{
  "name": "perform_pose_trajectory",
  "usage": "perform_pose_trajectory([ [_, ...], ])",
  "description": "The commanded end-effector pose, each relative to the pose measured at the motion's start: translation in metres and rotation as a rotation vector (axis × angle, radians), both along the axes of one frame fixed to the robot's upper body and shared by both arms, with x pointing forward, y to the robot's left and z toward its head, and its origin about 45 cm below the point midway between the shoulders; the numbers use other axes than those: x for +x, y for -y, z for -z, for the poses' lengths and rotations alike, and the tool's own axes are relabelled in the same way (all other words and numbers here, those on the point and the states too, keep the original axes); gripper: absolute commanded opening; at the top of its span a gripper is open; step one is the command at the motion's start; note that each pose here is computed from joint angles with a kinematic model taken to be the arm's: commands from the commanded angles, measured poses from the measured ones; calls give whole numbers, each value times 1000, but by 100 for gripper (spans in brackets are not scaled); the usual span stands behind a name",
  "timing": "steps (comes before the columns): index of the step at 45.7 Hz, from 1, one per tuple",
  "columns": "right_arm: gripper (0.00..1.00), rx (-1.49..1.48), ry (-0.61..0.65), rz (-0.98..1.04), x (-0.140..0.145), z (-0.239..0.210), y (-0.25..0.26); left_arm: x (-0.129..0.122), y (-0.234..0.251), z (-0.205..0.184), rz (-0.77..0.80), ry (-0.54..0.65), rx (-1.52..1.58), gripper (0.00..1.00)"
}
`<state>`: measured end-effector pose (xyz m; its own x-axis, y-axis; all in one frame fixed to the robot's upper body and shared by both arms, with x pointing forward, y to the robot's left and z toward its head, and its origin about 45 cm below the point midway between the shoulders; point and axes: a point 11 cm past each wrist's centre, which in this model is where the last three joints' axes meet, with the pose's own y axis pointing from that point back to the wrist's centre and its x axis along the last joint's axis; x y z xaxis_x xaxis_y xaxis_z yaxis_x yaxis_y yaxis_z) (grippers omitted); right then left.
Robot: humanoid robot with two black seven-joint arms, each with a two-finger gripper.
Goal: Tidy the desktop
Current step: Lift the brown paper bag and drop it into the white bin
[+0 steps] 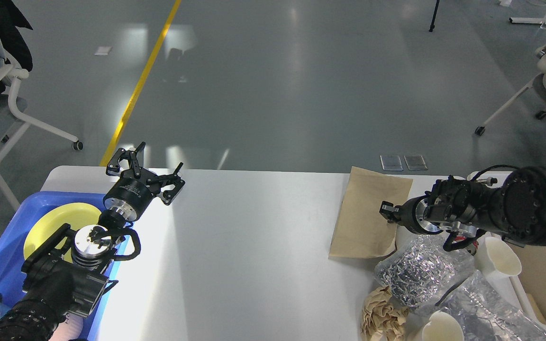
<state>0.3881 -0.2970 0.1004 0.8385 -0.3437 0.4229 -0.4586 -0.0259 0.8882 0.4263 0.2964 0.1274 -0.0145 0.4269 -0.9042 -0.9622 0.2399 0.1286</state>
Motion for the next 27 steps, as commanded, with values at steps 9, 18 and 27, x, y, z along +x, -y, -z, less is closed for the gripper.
perform_pose_trajectory([
  [9, 0, 18, 16, -17, 10, -15, -13, 0, 0, 0, 1, -1, 1, 97],
  [18, 0, 34, 65, -11, 34, -82, -9, 0, 0, 0, 0, -1, 0, 97],
  [27, 0, 50, -57, -158, 15, -185, -24, 0, 0, 0, 0, -1, 0, 97],
])
